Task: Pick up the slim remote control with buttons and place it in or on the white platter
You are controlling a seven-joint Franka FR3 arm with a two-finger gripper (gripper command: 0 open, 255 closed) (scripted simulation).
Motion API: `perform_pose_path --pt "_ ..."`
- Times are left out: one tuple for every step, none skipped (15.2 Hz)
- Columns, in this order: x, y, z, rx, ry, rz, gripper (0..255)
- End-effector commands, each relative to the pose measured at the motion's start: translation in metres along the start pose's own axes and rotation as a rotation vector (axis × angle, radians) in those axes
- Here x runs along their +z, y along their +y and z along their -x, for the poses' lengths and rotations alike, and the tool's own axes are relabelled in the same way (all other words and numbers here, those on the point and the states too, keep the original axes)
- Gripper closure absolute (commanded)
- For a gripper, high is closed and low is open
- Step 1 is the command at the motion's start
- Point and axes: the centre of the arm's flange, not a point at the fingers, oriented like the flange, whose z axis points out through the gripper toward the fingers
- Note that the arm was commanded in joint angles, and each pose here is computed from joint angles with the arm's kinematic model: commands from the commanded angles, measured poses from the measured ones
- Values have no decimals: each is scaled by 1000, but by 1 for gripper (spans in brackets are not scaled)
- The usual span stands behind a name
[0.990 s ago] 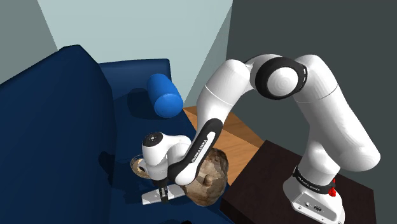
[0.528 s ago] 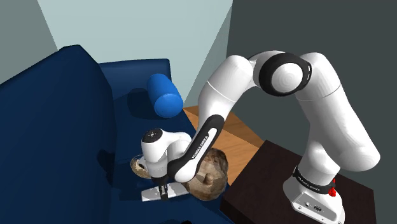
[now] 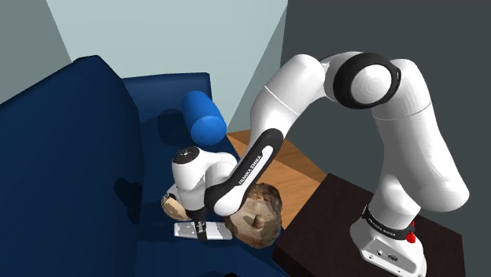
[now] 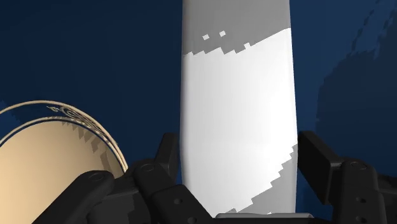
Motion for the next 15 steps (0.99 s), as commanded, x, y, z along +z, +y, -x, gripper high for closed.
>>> perform_pose_path --pt "-11 0 1 0 0 0 255" --pt "-16 0 1 0 0 0 255" --pt "-21 1 1 0 0 0 255" --pt "-26 1 1 0 0 0 255" --pt "-32 1 2 0 0 0 255" --pt "-37 1 2 0 0 0 255" --pt "-42 1 2 0 0 0 255" --pt "-48 1 2 0 0 0 255" --pt "-53 1 2 0 0 0 255" --pt "-58 2 3 0 0 0 255" --pt "-63 2 3 0 0 0 255" --pt "-69 2 3 0 0 0 255" --pt "-74 2 3 0 0 0 255" --pt "-79 2 3 0 0 0 255" --pt "-84 2 4 0 0 0 255"
